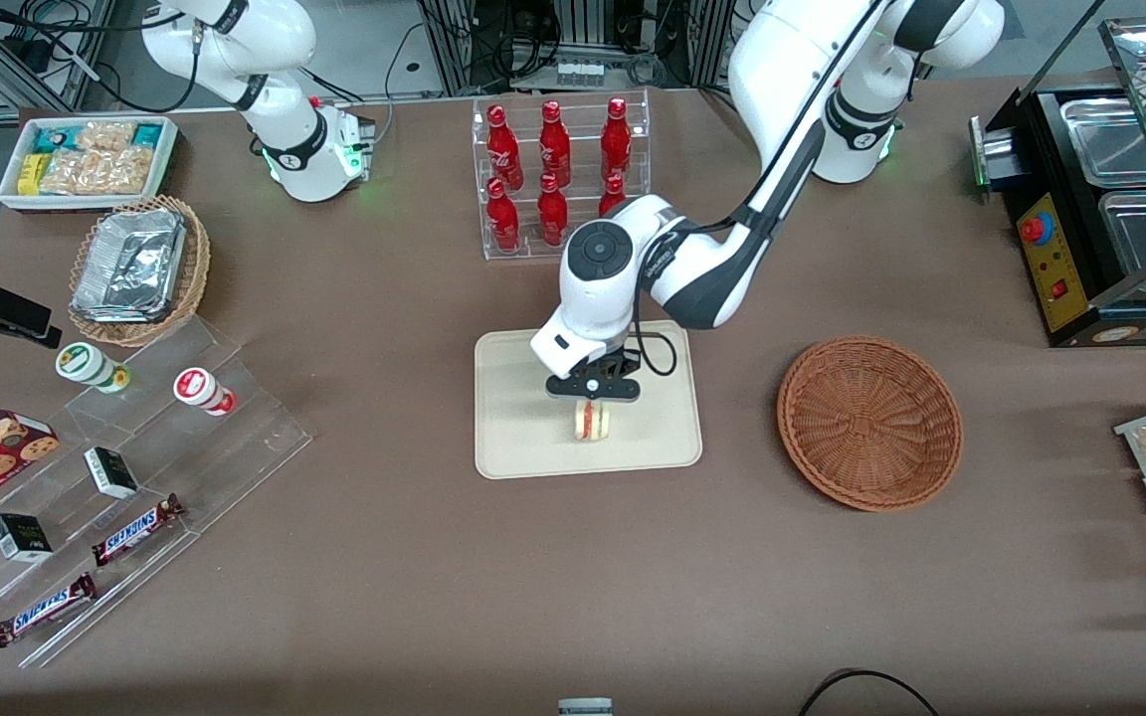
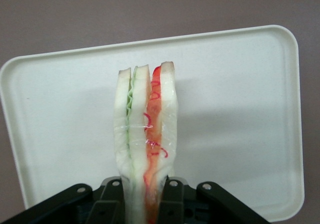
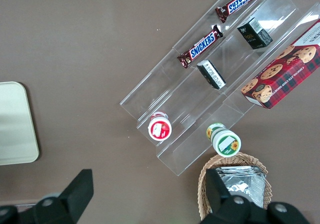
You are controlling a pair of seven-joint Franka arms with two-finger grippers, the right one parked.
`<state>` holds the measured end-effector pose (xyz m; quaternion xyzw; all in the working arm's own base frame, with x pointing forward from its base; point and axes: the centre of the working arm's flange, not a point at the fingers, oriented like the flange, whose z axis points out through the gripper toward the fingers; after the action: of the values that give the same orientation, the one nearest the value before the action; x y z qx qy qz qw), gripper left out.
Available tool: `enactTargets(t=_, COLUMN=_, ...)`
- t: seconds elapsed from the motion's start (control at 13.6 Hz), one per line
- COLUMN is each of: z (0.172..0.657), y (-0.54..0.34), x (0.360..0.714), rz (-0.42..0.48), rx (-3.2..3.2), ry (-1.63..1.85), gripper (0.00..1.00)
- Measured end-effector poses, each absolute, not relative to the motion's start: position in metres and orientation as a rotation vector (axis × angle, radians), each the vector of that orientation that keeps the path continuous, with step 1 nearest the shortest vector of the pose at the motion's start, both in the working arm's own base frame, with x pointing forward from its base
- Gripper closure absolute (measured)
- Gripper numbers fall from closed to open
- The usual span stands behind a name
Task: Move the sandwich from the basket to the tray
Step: 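Lower the sandwich onto the tray and open the left gripper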
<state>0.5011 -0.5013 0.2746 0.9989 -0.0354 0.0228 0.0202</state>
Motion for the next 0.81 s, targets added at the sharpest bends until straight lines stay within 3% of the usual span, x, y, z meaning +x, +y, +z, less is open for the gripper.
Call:
enactTargets(t=0.37, z=0.228, y=-0.528, x=0.492, rz=0.026, rx=3.111, ry=-0.155, gripper=0.81)
enactTargets(t=0.81, z=0.219, y=-0.530, x=0.490, rz=0.013, rx=3.120, ry=-0.111, gripper=0.81)
